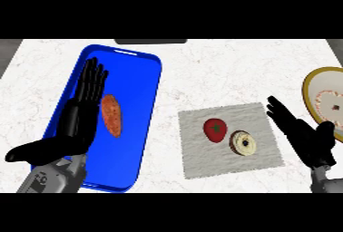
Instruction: Pick the cupcake from the placemat and place it in the bowl
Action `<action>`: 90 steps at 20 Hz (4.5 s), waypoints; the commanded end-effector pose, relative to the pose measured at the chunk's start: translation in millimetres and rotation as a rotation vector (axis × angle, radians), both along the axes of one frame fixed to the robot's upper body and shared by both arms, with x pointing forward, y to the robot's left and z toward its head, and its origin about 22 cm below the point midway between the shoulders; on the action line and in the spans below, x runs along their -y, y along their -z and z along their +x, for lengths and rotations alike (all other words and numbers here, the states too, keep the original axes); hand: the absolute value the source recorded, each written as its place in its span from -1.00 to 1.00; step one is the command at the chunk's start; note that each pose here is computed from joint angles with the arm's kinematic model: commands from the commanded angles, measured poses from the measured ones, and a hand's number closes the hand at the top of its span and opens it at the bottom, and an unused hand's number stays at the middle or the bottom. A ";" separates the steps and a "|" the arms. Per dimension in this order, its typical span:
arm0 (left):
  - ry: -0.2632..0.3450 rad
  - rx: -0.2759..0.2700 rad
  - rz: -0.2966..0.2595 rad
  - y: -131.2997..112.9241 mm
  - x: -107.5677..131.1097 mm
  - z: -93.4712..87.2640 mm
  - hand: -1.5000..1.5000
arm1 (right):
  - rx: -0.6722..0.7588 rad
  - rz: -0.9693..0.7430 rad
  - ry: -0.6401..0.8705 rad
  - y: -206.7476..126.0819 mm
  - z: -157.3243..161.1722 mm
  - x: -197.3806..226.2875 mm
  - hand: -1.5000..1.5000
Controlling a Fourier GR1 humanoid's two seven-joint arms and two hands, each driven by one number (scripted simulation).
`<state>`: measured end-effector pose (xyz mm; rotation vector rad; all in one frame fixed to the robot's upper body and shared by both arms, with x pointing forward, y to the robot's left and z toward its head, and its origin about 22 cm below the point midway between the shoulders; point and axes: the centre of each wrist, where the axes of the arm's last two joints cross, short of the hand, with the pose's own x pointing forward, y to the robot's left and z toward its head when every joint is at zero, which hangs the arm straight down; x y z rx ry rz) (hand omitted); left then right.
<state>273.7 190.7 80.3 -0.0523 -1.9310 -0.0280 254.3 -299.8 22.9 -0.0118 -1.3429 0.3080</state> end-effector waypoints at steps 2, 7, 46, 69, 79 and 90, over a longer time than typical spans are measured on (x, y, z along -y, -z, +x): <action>-0.051 -0.064 0.048 5.4 -31.2 3.7 0.00 | 0.100 0.152 -0.170 -17.1 11.1 -65.5 -1.00; -0.186 -0.133 0.111 11.9 -68.5 9.8 0.00 | 0.559 -0.284 -0.325 -102.8 32.6 -72.1 -1.00; -0.234 -0.132 0.102 -14.8 -133.8 31.5 0.00 | 0.108 -1.030 -0.400 -162.8 -81.6 -106.9 -1.00; -0.237 -0.145 0.108 6.1 -138.5 24.3 0.00 | 0.068 -0.994 -0.413 -61.1 -35.4 -78.4 -1.00; -0.234 -0.157 0.105 -4.1 -144.6 20.2 0.00 | 0.059 -1.019 -0.417 -36.5 -19.9 -83.2 -1.00; -0.235 -0.142 0.112 -10.7 -129.5 15.7 0.00 | -0.001 -1.037 -0.423 5.1 -12.8 -96.1 -1.00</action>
